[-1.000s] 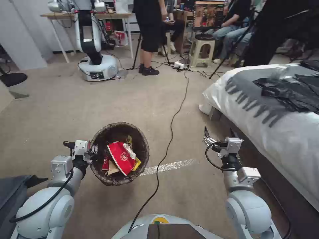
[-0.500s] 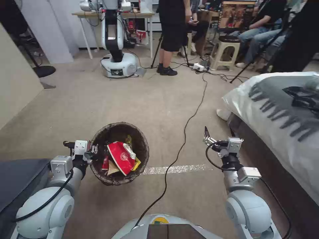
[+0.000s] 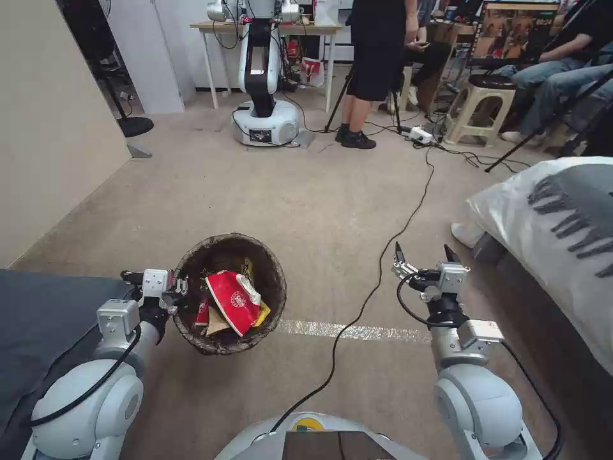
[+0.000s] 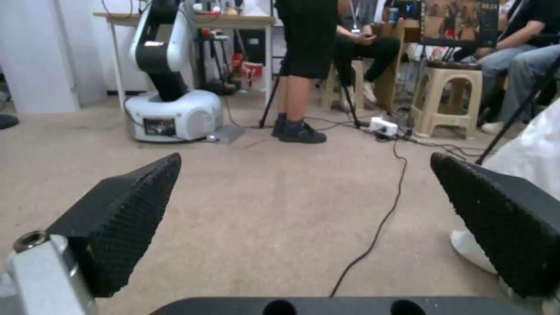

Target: Pick up the trash bin, then pick up the garbage from the floor and place it into the trash bin.

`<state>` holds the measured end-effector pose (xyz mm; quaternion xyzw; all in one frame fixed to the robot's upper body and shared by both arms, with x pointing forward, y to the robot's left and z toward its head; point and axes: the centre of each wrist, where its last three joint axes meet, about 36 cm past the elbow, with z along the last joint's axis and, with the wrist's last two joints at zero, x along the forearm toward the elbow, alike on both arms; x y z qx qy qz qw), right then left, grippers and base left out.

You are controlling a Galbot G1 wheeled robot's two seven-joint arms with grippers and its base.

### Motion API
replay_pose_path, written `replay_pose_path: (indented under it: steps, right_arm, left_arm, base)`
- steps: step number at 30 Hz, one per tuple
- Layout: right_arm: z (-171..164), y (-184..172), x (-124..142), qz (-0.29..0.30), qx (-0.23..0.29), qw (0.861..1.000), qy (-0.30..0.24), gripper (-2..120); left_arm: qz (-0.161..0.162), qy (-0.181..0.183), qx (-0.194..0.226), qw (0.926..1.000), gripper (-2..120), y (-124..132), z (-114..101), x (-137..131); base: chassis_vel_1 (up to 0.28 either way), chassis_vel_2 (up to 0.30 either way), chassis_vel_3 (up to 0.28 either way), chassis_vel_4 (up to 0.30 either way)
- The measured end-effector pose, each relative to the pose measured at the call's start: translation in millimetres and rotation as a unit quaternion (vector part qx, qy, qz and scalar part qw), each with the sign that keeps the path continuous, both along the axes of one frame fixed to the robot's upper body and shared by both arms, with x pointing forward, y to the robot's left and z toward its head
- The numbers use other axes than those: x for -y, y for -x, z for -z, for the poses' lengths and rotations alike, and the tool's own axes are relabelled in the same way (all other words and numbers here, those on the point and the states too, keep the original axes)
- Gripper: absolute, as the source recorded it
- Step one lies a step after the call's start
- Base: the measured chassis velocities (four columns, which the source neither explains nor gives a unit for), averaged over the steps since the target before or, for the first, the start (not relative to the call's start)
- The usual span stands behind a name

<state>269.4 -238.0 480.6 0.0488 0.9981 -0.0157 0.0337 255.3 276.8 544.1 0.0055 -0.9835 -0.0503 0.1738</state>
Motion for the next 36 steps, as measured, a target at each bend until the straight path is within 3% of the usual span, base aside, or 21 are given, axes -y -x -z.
replay_pose_path:
  steps: [16, 27, 36]
  right_arm:
    - [-5, -1, 0, 0.007, 0.000, 1.000, -0.005, 100]
    - [-6, 0, 0, 0.008, -0.002, 1.000, -0.008, 100]
    - [-4, -1, -1, 0.009, -0.005, 1.000, -0.011, 100]
  left_arm:
    - [0.015, 0.005, -0.016, 0.9998, 3, 0, 0, 1]
    - [0.032, 0.034, -0.016, 0.9988, 3, -3, -2, 1]
    - [0.037, 0.055, -0.039, 0.9970, 3, -14, 13, -4]
  base:
    - [0.000, 0.000, 0.000, 0.000]
    - [0.000, 0.000, 0.000, 0.000]
    - [0.000, 0.000, 0.000, 0.000]
